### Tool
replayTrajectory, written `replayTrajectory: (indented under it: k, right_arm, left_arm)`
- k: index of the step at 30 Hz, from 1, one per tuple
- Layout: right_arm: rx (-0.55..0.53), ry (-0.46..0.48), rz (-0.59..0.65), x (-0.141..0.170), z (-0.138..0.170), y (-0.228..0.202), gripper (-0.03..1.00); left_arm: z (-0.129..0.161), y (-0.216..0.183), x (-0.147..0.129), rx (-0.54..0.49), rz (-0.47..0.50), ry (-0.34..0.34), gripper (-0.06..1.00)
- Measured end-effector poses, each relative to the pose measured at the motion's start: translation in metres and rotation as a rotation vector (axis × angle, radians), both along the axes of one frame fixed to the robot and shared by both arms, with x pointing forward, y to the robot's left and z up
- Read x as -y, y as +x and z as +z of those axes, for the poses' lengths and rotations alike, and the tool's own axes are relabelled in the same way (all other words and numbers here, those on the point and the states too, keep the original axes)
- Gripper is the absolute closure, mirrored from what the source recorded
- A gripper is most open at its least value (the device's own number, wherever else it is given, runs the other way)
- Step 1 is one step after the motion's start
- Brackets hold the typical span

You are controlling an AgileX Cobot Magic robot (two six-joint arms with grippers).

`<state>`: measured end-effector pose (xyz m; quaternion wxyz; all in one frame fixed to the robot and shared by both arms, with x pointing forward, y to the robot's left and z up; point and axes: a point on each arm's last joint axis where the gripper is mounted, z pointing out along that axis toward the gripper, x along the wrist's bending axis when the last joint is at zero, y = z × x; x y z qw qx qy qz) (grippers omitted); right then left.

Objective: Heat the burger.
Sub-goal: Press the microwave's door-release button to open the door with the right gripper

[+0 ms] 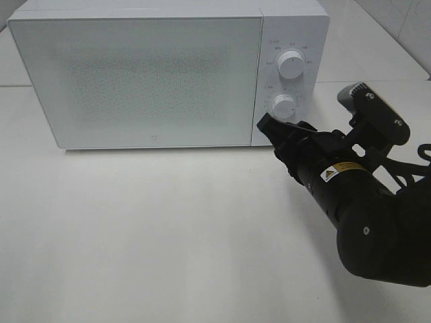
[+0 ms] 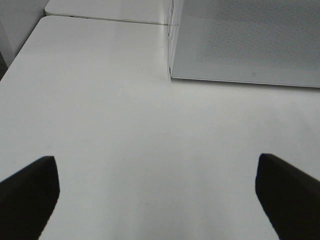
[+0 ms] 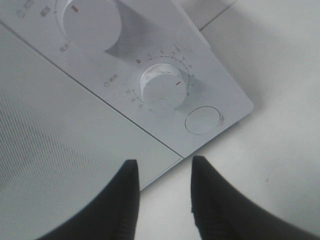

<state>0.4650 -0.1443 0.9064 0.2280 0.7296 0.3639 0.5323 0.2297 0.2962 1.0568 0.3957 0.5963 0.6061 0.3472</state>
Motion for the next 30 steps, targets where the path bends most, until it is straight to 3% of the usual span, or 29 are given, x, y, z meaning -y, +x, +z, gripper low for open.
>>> replayTrajectory:
  k: [1, 2, 4, 5, 6, 8, 9, 19, 30]
  right_arm:
    - [0.0, 0.0, 0.0, 0.0, 0.0, 0.0, 0.61]
    - [-0.006, 0.107, -0.038, 0.0, 0.0, 0.0, 0.69]
    - [-0.009, 0.156, -0.054, 0.0, 0.0, 0.0, 0.71]
    - [-0.021, 0.271, -0.094, 0.0, 0.0, 0.0, 0.78]
    - [-0.021, 0.271, -0.094, 0.0, 0.0, 0.0, 0.78]
    - [-0.052, 0.417, -0.144, -0.001, -0.002, -0.001, 0.88]
    - [-0.058, 0.444, -0.154, -0.001, -0.003, -0.001, 0.91]
    - [-0.084, 0.634, -0.226, -0.001, -0.004, -0.001, 0.95]
    - [-0.093, 0.736, -0.35, -0.004, -0.018, 0.012, 0.95]
  left_arm:
    - [0.0, 0.0, 0.0, 0.0, 0.0, 0.0, -0.04]
    - [0.0, 0.0, 0.0, 0.0, 0.0, 0.0, -0.04]
    - [0.0, 0.0, 0.0, 0.0, 0.0, 0.0, -0.04]
    - [0.0, 0.0, 0.0, 0.0, 0.0, 0.0, -0.04]
    - [0.0, 0.0, 0.0, 0.0, 0.0, 0.0, -0.04]
    - [0.0, 0.0, 0.0, 0.0, 0.0, 0.0, -0.04]
    - [0.0, 0.0, 0.0, 0.0, 0.0, 0.0, -0.04]
    - [0.0, 0.0, 0.0, 0.0, 0.0, 0.0, -0.04]
    - [0.0, 0.0, 0.0, 0.0, 0.0, 0.0, -0.04]
